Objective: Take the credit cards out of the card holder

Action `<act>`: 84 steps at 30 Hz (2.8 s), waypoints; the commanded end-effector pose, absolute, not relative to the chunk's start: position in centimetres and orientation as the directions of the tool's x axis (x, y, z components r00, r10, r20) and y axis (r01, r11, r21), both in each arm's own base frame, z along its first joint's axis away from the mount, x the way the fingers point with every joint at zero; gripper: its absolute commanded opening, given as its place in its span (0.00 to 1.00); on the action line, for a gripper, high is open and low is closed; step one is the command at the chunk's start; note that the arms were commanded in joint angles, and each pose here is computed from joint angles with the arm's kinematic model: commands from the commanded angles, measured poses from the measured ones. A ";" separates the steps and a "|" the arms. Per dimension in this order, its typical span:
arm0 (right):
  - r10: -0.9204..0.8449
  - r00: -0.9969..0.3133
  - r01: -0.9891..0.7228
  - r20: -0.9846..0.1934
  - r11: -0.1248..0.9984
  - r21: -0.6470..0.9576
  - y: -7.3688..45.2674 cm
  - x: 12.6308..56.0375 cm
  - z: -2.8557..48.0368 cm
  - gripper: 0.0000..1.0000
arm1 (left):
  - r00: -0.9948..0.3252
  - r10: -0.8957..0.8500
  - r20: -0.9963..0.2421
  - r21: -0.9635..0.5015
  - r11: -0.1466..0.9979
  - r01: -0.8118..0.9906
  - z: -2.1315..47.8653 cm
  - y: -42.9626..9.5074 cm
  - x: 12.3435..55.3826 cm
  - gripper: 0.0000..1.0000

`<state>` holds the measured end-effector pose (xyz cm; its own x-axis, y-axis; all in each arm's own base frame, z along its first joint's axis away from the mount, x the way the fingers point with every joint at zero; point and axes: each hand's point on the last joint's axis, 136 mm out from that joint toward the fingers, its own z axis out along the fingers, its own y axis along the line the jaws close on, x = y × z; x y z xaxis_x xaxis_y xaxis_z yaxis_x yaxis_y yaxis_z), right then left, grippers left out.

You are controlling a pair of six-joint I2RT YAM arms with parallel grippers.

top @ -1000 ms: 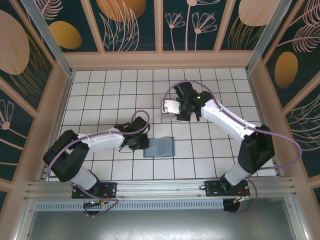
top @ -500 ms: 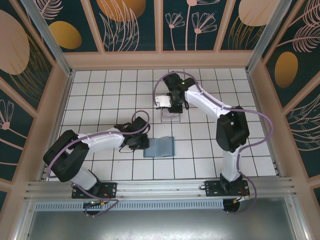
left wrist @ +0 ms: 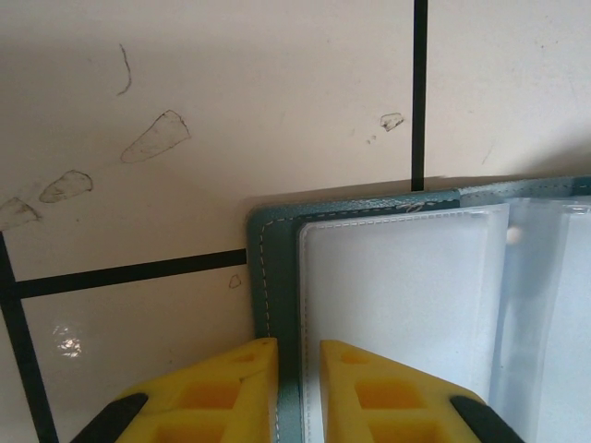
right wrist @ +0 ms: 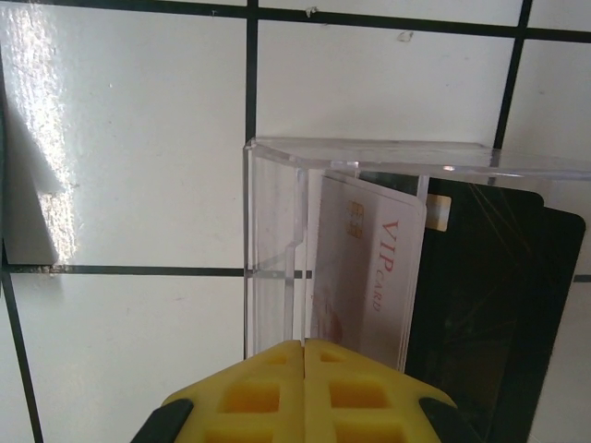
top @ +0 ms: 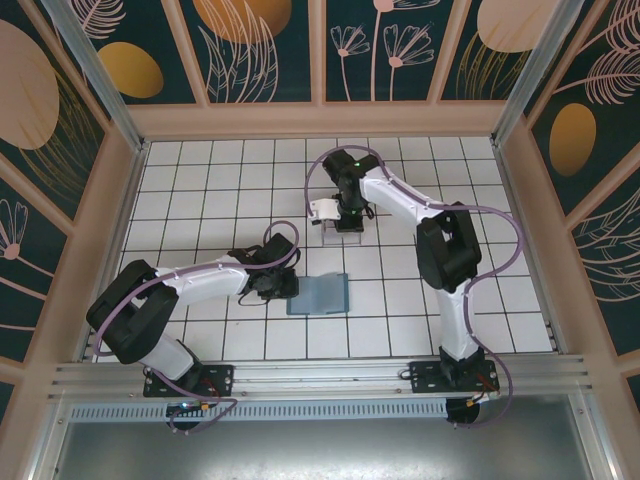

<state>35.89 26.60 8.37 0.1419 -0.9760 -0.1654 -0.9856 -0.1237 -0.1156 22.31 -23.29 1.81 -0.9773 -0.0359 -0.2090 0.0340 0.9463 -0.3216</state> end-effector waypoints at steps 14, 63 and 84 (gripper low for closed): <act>-0.978 0.117 -0.908 -0.175 -0.034 -0.418 26.5 40.4 13.8 0.36 | -0.971 -0.051 -0.232 -0.314 0.949 0.026 3.2 -23.1 22.9 0.21; -0.043 -0.246 0.044 -0.968 0.997 -0.056 1.7 39.1 12.4 0.99 | -0.353 -0.298 -0.887 -0.064 0.836 -0.545 13.3 4.8 38.8 0.98; 0.112 -0.143 0.033 -0.983 0.994 0.108 -0.9 37.7 12.1 0.99 | -0.086 -0.178 -0.980 -0.145 0.944 -0.297 14.4 5.5 37.7 0.99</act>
<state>37.51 -1.06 10.84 -0.1966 0.1013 -0.9752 0.0457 0.9945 0.0941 37.46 6.39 11.46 -0.1960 -0.2078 -0.9583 -0.3774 0.9180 -0.1219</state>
